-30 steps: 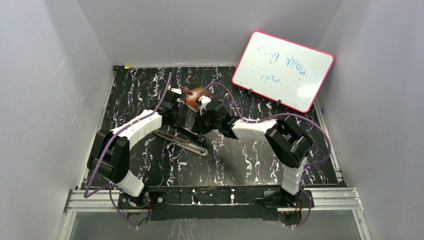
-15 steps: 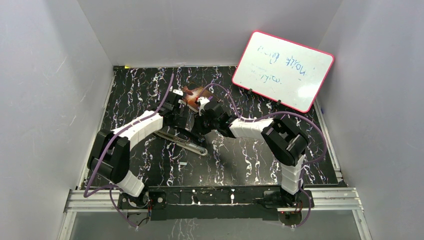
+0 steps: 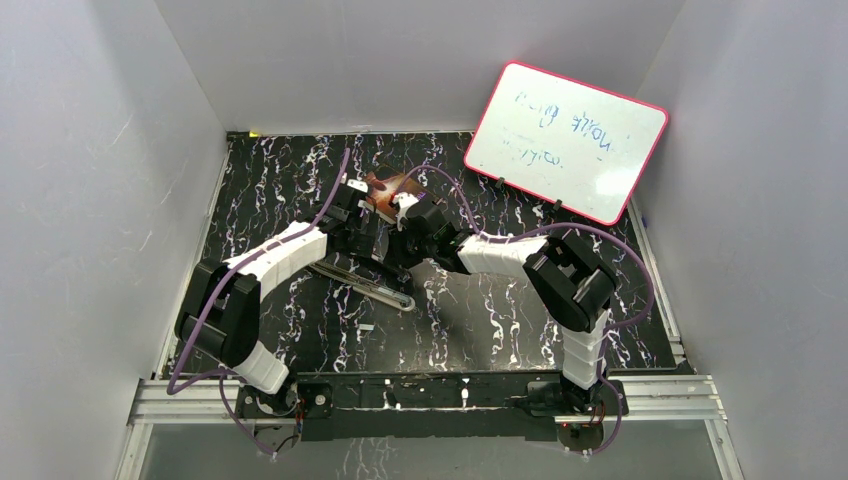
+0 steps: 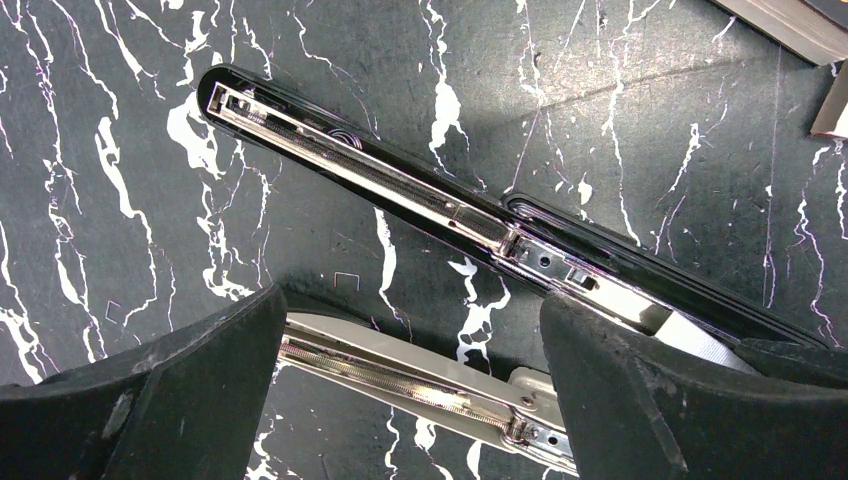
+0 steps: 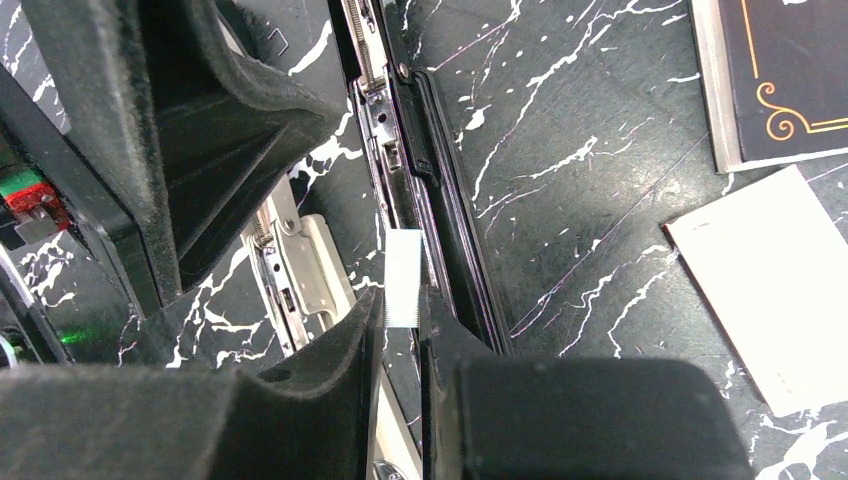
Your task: Load the staples into the stapler
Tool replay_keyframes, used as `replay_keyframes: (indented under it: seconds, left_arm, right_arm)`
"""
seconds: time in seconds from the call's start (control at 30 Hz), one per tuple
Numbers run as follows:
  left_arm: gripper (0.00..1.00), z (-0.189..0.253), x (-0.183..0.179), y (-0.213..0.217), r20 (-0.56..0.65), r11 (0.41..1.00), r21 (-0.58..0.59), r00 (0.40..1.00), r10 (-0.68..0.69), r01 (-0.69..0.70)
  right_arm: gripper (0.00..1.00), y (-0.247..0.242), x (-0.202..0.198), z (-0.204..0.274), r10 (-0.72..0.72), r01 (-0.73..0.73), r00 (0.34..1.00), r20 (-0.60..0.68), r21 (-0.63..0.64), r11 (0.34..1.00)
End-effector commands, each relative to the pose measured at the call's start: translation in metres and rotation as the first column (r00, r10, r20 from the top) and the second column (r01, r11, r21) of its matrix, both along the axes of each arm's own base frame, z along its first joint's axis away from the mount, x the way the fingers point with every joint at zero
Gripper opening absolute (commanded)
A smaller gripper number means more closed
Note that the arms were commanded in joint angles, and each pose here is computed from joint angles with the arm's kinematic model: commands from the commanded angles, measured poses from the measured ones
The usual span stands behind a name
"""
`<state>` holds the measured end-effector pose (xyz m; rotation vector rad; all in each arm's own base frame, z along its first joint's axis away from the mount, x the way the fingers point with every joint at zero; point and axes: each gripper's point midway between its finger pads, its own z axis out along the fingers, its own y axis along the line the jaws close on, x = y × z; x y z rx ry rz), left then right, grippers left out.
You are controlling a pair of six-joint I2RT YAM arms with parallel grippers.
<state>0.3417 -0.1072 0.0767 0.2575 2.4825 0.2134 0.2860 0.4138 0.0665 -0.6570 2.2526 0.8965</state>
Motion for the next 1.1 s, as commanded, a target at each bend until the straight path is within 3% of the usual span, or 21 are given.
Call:
replay_keyframes:
  seconds: [0.0,1.07]
  left_arm:
    - [0.98,0.013,0.000,0.002,0.038,1.000,0.005,0.999,-0.003,0.003]
    - [0.98,0.015,0.000,0.002,0.042,1.000,0.009,0.999,-0.007,0.007]
  right_arm:
    - [0.00,-0.001,0.016,0.012,-0.020,0.021,0.998,0.061,-0.020,1.000]
    - [0.00,-0.011,0.001,-0.003,0.207,-0.164,0.960,0.190,-0.218,0.962]
